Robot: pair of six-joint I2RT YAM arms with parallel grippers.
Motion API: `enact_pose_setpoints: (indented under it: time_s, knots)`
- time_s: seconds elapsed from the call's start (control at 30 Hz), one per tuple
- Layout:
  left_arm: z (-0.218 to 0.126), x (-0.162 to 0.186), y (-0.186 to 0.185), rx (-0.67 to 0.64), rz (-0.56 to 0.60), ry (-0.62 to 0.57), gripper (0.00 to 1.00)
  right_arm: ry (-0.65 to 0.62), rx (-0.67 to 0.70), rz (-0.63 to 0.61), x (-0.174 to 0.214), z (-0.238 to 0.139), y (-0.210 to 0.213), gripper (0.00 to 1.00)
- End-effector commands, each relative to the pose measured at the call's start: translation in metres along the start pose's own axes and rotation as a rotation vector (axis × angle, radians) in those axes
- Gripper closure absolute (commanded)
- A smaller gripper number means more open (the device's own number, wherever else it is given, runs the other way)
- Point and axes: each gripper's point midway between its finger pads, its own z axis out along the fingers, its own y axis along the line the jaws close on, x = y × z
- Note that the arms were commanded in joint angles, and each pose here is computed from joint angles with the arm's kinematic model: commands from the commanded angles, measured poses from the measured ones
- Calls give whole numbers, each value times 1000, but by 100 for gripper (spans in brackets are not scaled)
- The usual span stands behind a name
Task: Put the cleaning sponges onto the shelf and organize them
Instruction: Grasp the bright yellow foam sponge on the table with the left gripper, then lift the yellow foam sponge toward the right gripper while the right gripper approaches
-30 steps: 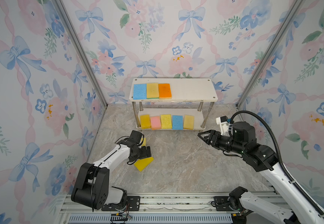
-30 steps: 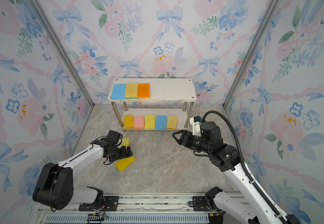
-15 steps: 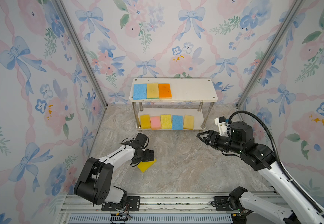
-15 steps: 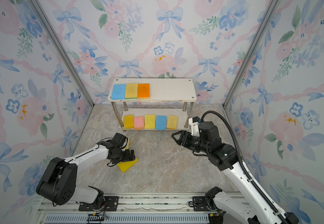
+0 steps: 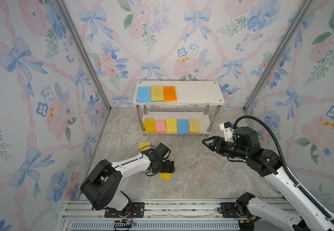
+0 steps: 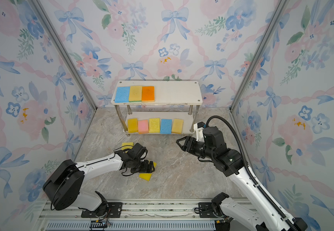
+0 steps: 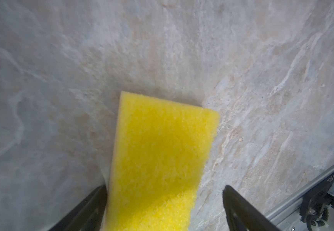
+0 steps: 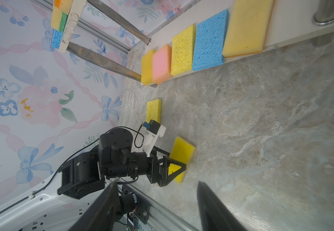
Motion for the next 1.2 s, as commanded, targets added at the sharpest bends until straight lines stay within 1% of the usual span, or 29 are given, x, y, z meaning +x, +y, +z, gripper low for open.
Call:
enact_pose_setpoints:
  time_s: [0.0, 0.13, 0.27, 0.53, 0.57, 0.73, 0.8, 0.87, 0.97, 1.1, 1.17]
  knots:
    - [22, 34, 18, -89, -18, 134, 7, -4, 1, -2, 2, -1, -1, 34]
    - [32, 28, 17, -187, 27, 123, 6, 1, 4, -9, 2, -1, 0, 34]
    - [36, 18, 23, -272, 44, 112, 2, 2, 2, -16, 2, -3, 1, 33]
    - [37, -2, 11, -283, 96, 90, 2, -1, 15, -8, 7, -7, -6, 33]
    - [38, -2, 10, -276, 96, 99, 3, -5, 16, -8, 8, -8, -6, 33]
    - [37, -4, 1, -222, 102, 115, 19, -16, 30, -9, 8, -13, -9, 33]
    - [32, -8, -1, -189, 92, 112, 21, -10, 34, -5, 10, -13, -11, 33]
    - [28, -11, 1, -167, 80, 115, 28, -7, 35, -2, 11, -12, -12, 33]
    - [29, -10, 5, -135, 56, 143, 29, -7, 38, 1, 12, -11, -14, 33]
    - [25, -12, 3, -97, 41, 145, 28, 1, 38, 1, 12, -8, -13, 33]
    - [23, -14, 2, -78, 33, 139, 32, 4, 37, 1, 12, -7, -13, 33]
